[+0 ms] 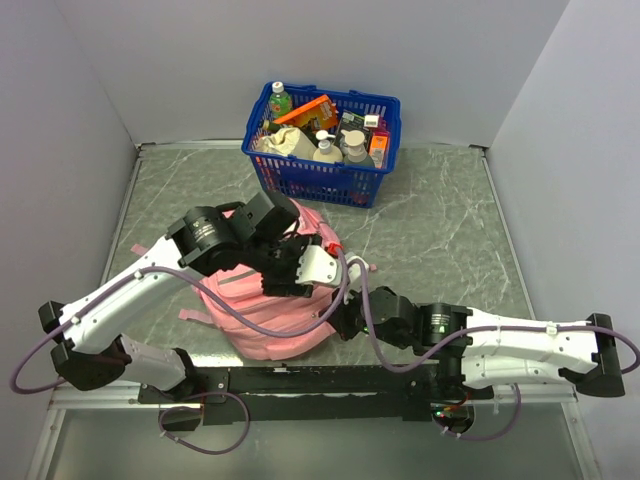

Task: Pack the student bag
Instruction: Zip the student bag at the center of the board.

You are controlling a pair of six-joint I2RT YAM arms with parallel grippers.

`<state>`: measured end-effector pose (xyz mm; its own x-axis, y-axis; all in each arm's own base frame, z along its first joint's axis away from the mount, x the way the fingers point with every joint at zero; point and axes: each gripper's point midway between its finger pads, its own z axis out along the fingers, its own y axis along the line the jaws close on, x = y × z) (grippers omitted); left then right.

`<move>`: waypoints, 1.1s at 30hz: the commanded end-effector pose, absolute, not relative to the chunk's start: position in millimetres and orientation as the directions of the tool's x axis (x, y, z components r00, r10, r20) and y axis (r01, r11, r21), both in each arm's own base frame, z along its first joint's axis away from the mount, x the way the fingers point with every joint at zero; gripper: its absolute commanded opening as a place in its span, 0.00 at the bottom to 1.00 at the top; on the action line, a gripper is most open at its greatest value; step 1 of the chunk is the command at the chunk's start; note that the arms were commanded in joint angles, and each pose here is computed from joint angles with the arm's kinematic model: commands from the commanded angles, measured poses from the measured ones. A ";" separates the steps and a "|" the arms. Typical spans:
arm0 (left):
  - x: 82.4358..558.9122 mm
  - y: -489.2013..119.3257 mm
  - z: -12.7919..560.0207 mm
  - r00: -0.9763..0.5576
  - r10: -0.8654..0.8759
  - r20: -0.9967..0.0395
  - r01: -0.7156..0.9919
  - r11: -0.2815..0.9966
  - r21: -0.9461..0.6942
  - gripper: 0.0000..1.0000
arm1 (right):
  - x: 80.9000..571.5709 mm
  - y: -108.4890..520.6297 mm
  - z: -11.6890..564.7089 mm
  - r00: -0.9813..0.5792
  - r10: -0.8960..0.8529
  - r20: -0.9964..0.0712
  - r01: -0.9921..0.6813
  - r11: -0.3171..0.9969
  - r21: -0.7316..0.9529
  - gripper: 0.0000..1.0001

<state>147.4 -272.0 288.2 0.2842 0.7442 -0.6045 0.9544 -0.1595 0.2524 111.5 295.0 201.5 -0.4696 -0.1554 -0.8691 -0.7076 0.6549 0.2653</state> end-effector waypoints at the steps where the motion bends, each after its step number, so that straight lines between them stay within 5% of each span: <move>1: 133.5 -270.6 262.1 0.175 0.769 -0.615 0.984 -0.115 0.135 0.62 | 113.1 288.9 216.4 -0.480 -0.064 -0.875 -0.673 0.666 0.321 0.00; 7: 107.0 -260.9 204.7 0.076 0.783 -0.618 0.995 -0.104 -0.010 0.52 | 106.1 280.5 203.3 -0.517 -0.041 -0.855 -0.642 0.679 0.356 0.00; 11: 133.0 -259.0 187.2 0.094 0.798 -0.595 0.993 -0.034 0.111 0.48 | 99.9 275.4 189.2 -0.539 -0.054 -0.840 -0.631 0.687 0.361 0.00; 14: 146.5 -257.2 183.1 0.112 0.796 -0.595 0.983 0.000 0.186 0.34 | 95.4 271.3 173.5 -0.561 -0.080 -0.824 -0.621 0.699 0.355 0.00; 17: 151.1 -257.3 175.1 0.116 0.805 -0.581 0.980 0.003 0.201 0.02 | 93.2 262.8 152.1 -0.586 -0.106 -0.803 -0.600 0.723 0.342 0.00; 33: 86.5 -226.7 174.7 0.126 0.821 -0.557 0.983 -0.177 -0.039 0.01 | 130.2 214.2 102.8 -0.579 -0.086 -0.811 -0.456 0.859 0.235 0.00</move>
